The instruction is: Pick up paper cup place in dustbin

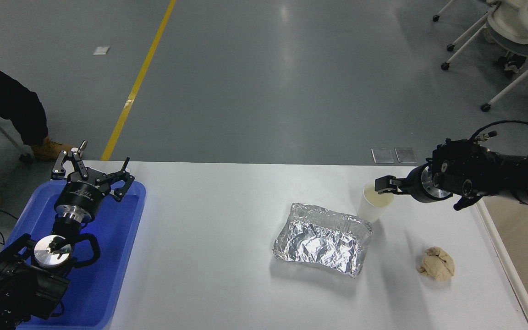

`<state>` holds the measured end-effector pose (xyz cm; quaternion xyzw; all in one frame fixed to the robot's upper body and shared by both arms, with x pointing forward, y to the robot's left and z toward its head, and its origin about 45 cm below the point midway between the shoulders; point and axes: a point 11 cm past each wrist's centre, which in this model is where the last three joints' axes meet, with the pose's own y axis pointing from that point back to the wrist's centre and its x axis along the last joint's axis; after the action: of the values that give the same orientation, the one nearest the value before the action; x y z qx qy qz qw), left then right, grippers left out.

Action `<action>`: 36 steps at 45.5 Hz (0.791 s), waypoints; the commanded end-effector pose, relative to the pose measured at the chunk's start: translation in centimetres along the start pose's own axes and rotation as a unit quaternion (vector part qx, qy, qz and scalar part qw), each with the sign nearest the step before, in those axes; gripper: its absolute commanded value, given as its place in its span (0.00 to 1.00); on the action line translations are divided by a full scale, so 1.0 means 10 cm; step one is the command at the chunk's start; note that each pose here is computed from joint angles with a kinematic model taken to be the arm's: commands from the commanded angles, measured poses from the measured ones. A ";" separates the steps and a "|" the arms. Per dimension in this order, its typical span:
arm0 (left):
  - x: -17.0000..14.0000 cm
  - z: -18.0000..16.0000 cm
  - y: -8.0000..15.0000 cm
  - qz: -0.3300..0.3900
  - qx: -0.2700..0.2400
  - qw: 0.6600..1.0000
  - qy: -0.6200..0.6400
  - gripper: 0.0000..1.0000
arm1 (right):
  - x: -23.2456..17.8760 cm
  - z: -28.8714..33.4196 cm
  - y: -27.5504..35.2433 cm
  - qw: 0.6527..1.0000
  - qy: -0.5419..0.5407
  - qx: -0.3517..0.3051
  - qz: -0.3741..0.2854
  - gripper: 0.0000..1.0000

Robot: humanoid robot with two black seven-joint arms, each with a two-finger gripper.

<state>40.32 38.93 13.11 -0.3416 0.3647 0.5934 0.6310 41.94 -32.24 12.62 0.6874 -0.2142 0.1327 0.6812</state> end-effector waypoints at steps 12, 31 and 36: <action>0.00 0.00 0.00 0.000 0.000 1.000 0.000 1.00 | -0.28 0.03 -0.26 1.000 -0.013 -0.004 0.028 0.77; 0.00 0.00 0.00 0.000 0.000 1.000 0.000 1.00 | -0.29 0.00 -0.26 0.999 -0.031 0.002 0.029 0.00; 0.00 0.00 0.00 0.000 0.000 1.000 0.000 1.00 | -0.26 0.00 -0.25 0.999 -0.031 0.003 0.034 0.00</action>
<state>40.31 38.93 13.11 -0.3415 0.3647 0.5935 0.6310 40.65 -32.03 9.08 0.6855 -0.2505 0.1328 0.6707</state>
